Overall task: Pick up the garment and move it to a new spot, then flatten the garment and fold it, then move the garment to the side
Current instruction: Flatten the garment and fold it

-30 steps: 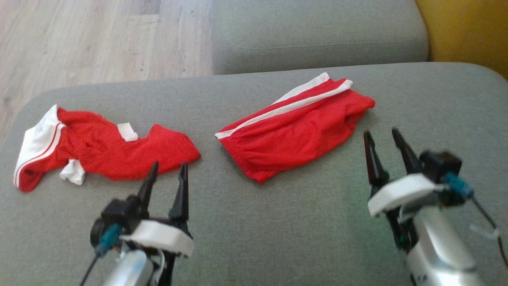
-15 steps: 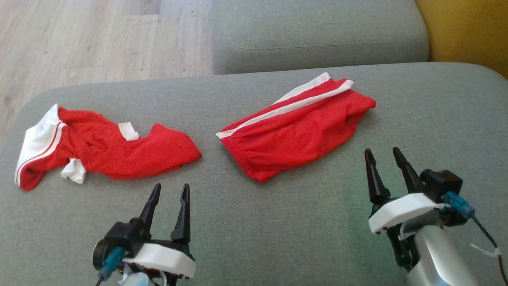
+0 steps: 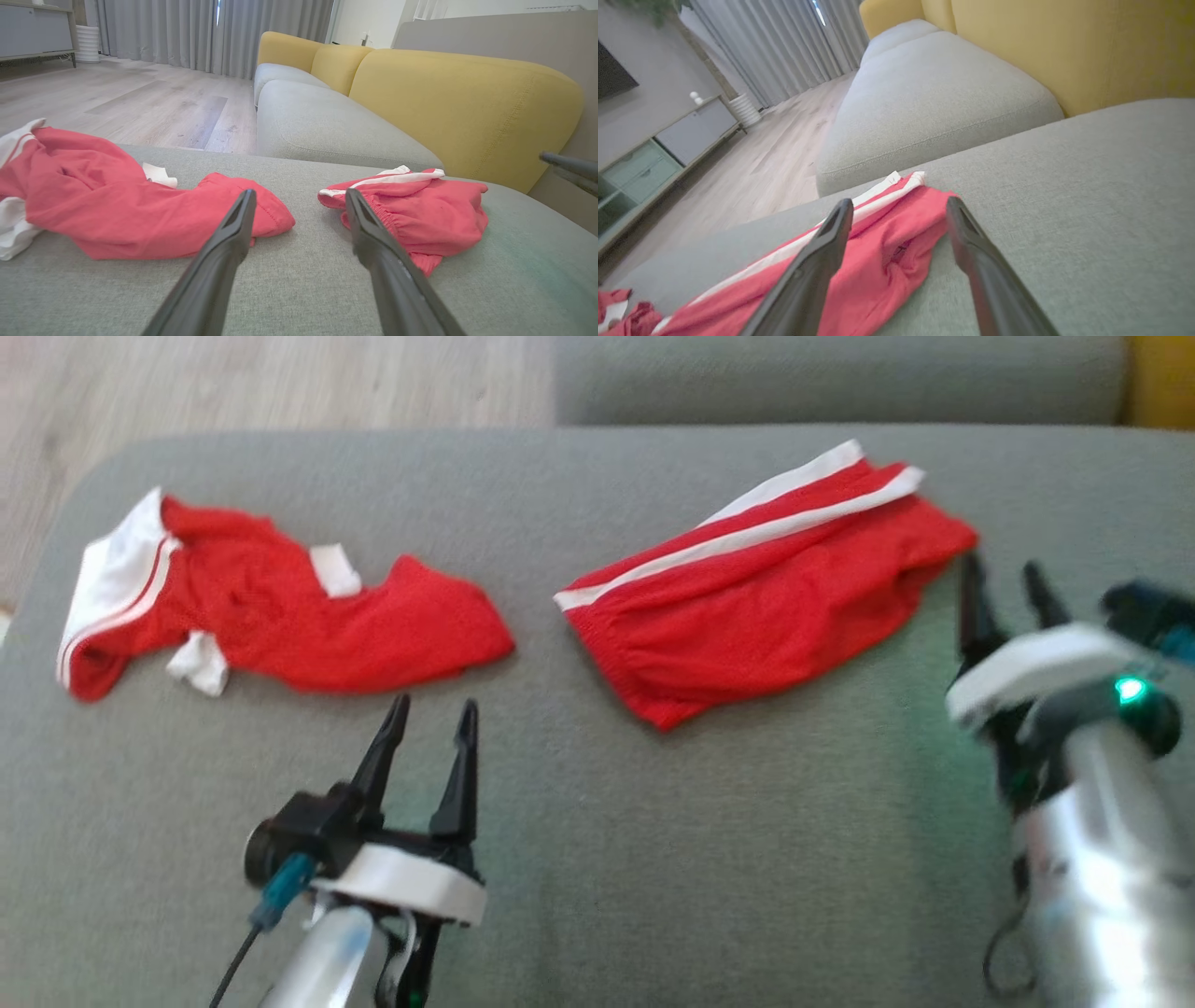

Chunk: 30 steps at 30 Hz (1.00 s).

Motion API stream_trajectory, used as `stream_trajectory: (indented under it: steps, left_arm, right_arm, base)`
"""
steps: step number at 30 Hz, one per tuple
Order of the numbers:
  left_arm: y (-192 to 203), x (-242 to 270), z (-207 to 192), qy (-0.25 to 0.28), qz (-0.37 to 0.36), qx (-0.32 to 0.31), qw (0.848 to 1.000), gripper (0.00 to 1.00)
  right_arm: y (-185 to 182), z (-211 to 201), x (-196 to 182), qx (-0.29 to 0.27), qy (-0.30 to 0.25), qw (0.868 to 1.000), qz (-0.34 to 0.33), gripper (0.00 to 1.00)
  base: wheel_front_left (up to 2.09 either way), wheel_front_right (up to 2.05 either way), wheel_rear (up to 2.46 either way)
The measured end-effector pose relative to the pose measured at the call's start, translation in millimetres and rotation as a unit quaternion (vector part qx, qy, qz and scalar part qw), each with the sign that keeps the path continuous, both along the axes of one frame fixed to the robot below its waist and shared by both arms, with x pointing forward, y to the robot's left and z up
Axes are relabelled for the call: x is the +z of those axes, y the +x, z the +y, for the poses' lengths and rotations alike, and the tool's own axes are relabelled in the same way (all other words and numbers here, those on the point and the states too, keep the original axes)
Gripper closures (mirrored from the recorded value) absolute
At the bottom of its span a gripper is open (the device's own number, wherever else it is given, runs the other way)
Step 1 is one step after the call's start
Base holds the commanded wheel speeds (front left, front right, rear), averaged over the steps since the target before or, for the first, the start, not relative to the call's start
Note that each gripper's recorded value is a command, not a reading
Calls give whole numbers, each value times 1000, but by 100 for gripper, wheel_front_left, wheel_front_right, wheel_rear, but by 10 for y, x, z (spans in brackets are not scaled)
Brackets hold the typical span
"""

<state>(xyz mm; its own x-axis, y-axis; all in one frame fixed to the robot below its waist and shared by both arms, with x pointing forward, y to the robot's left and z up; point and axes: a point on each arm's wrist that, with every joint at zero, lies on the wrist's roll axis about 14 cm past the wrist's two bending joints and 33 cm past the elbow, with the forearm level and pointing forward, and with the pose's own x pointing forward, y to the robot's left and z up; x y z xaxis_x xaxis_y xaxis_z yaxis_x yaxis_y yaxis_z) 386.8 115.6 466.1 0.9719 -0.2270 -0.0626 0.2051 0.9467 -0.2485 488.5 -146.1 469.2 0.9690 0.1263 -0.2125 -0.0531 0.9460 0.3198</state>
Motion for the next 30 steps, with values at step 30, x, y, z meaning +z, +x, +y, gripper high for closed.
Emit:
stream_trajectory:
  steps: [30]
  left_arm:
    - [202, -404, 299, -1, 57, 39, 998, 0]
  right_arm:
    - [902, 72, -1065, -50, 31, 968, 245, 0]
  base:
    - [0, 0, 0]
